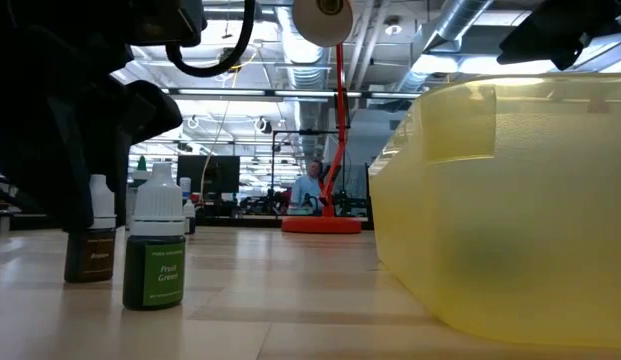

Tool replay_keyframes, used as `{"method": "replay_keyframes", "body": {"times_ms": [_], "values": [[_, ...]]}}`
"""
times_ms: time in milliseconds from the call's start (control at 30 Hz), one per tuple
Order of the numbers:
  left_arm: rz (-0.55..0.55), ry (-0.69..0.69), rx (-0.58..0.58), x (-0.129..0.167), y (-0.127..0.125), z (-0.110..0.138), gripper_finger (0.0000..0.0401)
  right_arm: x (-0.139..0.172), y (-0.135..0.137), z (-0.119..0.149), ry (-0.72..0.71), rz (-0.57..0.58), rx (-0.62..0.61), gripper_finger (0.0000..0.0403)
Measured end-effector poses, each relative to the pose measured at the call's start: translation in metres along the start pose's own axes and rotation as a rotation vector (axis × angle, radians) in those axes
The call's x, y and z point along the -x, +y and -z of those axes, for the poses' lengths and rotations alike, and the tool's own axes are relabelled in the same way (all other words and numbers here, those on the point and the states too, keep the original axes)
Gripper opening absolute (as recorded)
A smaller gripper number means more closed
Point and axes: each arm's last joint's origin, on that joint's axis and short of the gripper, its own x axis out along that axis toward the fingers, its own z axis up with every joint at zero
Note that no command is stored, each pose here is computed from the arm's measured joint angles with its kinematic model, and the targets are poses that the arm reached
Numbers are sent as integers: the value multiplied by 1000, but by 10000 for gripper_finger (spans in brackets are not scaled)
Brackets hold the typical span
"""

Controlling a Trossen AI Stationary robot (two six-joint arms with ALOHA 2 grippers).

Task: Pick & Place food coloring
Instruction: Put the brown food coloring into the yellow bin

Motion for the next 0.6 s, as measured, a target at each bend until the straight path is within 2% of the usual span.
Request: {"method": "replay_keyframes", "body": {"times_ms": [200, 400, 600], "values": [[20, 4, 49, -1, 4, -3, 38, 0, 0, 0, 0, 0, 0, 129], [16, -57, 36, 3, 2, -16, 41, 0, 0, 0, 0, 0, 0, 129], [-106, -99, -34, 29, 0, -45, 54, 0, 0, 0, 0, 0, 0, 129]]}}
